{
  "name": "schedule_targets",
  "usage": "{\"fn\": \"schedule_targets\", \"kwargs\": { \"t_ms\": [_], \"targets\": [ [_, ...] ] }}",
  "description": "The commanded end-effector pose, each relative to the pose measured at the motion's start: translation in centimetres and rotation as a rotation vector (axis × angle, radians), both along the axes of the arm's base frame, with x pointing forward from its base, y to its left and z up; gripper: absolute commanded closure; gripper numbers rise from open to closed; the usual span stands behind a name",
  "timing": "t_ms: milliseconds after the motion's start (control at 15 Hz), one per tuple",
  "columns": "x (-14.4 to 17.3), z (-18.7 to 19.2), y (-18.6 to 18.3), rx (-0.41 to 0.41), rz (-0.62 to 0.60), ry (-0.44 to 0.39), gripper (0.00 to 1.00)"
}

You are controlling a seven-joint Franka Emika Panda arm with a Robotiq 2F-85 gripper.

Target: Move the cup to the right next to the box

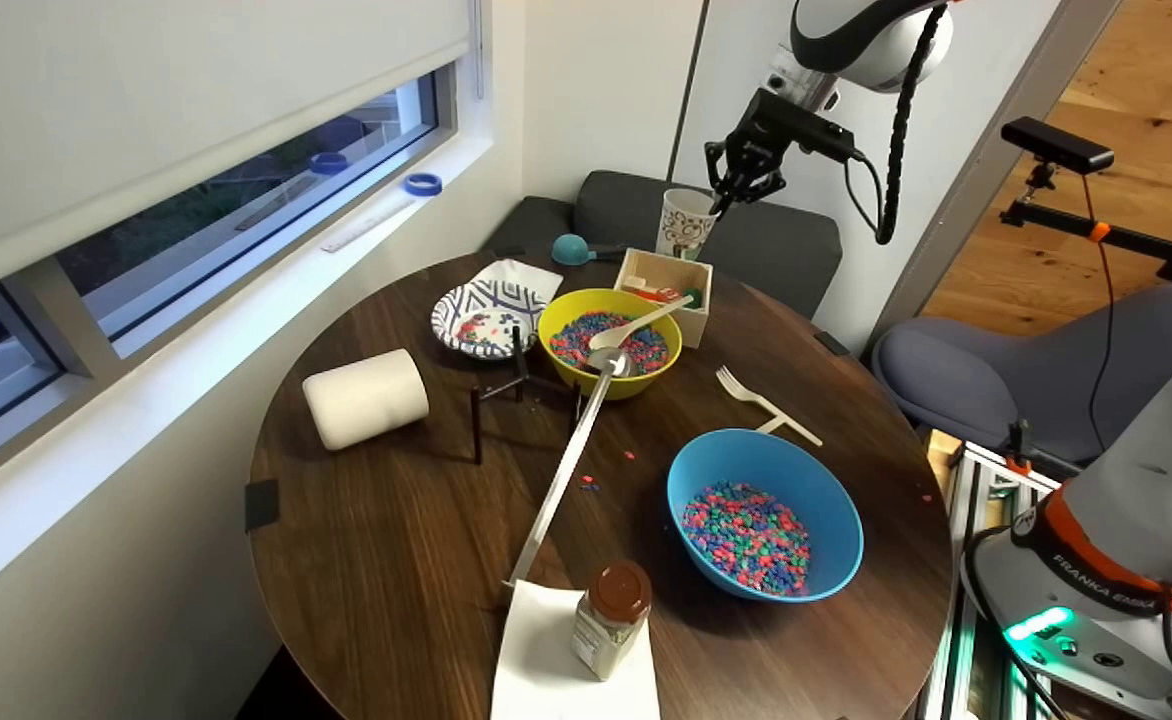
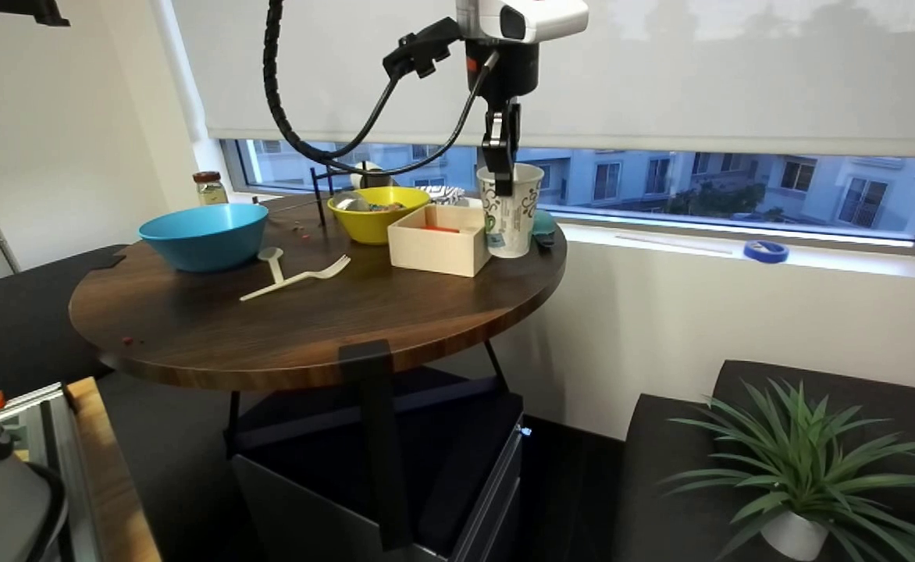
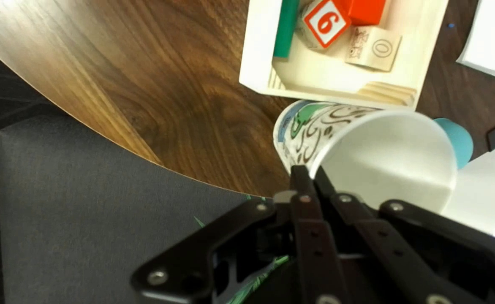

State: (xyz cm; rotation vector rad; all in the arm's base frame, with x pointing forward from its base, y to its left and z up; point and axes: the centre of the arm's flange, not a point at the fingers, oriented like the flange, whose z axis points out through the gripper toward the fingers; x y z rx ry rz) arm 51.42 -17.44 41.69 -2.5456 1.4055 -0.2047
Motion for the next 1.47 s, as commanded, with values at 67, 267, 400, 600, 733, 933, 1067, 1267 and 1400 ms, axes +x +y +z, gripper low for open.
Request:
{"fn": "schedule_targets", "kwargs": {
  "t_ms": [67,267,400,600,733,933,1067,1267,1400],
  "targets": [
    [0.0,0.3,-0.3,-0.031,0.002,0.002,0.99],
    [-0.2,0.6,-1.1,-0.056,-0.004,-0.016,0.99],
    [-0.2,0.6,-1.5,-0.062,-0.010,-0.020,0.99],
    [-0.3,0.1,-1.7,-0.065,-0.009,-0.025,0.99],
    [-0.3,-0.1,-1.7,-0.065,-0.006,-0.030,0.99],
    [-0.2,-0.6,-1.9,-0.060,-0.009,-0.036,0.99],
    [-0.2,-1.0,-1.9,-0.055,-0.006,-0.034,0.99],
    [-0.1,-1.4,-1.9,-0.052,-0.002,-0.027,0.99],
    [-0.1,-1.6,-1.8,-0.051,0.005,-0.020,0.99]
  ]
}}
